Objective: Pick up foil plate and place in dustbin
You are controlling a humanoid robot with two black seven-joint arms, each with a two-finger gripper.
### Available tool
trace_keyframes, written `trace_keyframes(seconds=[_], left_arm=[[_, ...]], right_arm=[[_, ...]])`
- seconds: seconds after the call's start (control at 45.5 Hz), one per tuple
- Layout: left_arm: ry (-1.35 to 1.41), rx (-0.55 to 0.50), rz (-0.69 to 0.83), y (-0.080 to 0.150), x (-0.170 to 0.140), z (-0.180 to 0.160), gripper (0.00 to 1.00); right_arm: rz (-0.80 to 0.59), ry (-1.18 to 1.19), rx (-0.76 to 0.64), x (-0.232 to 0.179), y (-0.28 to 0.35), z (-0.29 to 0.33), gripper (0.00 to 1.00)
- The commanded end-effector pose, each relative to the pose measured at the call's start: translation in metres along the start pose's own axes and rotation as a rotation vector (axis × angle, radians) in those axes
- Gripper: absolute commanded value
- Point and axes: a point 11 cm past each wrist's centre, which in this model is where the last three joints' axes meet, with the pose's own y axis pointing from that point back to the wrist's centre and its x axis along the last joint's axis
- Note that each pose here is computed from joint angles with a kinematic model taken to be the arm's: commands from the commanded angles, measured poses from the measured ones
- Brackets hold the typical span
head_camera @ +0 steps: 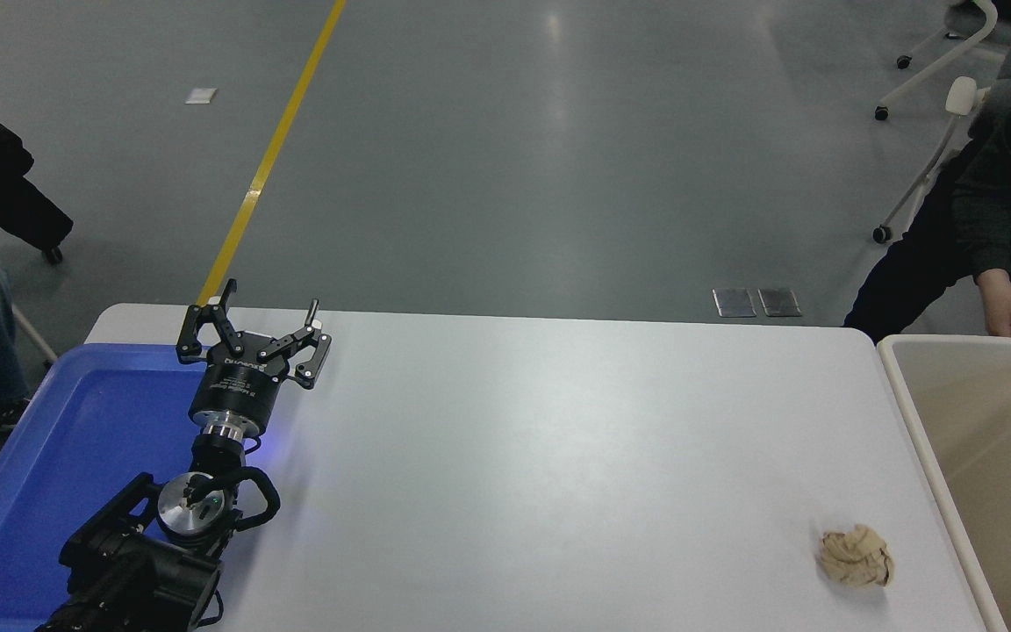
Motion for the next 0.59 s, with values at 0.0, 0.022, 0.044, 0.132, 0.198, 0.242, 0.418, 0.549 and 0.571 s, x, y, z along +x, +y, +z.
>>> trace_keyframes(seconds=[0.0, 0.022, 0.044, 0.132, 0.198, 0.242, 0.418, 0.549, 0.571], left_arm=[[0.000, 0.001, 0.000, 0.000, 0.000, 0.000, 0.99], [0.000, 0.001, 0.000, 0.000, 0.000, 0.000, 0.99], [0.000, 0.000, 0.000, 0.000, 0.000, 0.000, 0.99], [0.000, 0.001, 0.000, 0.000, 0.000, 0.000, 0.99], [0.000, 0.001, 0.000, 0.000, 0.000, 0.000, 0.99], [0.000, 0.000, 0.000, 0.000, 0.000, 0.000, 0.99], [0.000, 0.001, 0.000, 0.000, 0.000, 0.000, 0.99], [0.000, 0.001, 0.000, 0.000, 0.000, 0.000, 0.99], [0.000, 0.001, 0.000, 0.000, 0.000, 0.000, 0.99]], right_arm=[[0.055, -0.194, -0.149, -0.030, -0.032, 0.089, 0.00], [0.049, -0.201, -0.158, -0.039, -0.037, 0.095, 0.00], [0.044, -0.209, -0.163, -0.047, -0.042, 0.100, 0.00], [0.064, -0.239, -0.207, -0.069, -0.056, 0.133, 0.00], [0.094, -0.262, -0.234, -0.082, -0.063, 0.157, 0.00], [0.107, -0.269, -0.246, -0.095, -0.068, 0.166, 0.00], [0.139, -0.273, -0.263, -0.142, -0.080, 0.177, 0.00], [0.146, -0.298, -0.302, -0.164, -0.079, 0.196, 0.00], [0.144, -0.303, -0.311, -0.170, -0.079, 0.200, 0.00]])
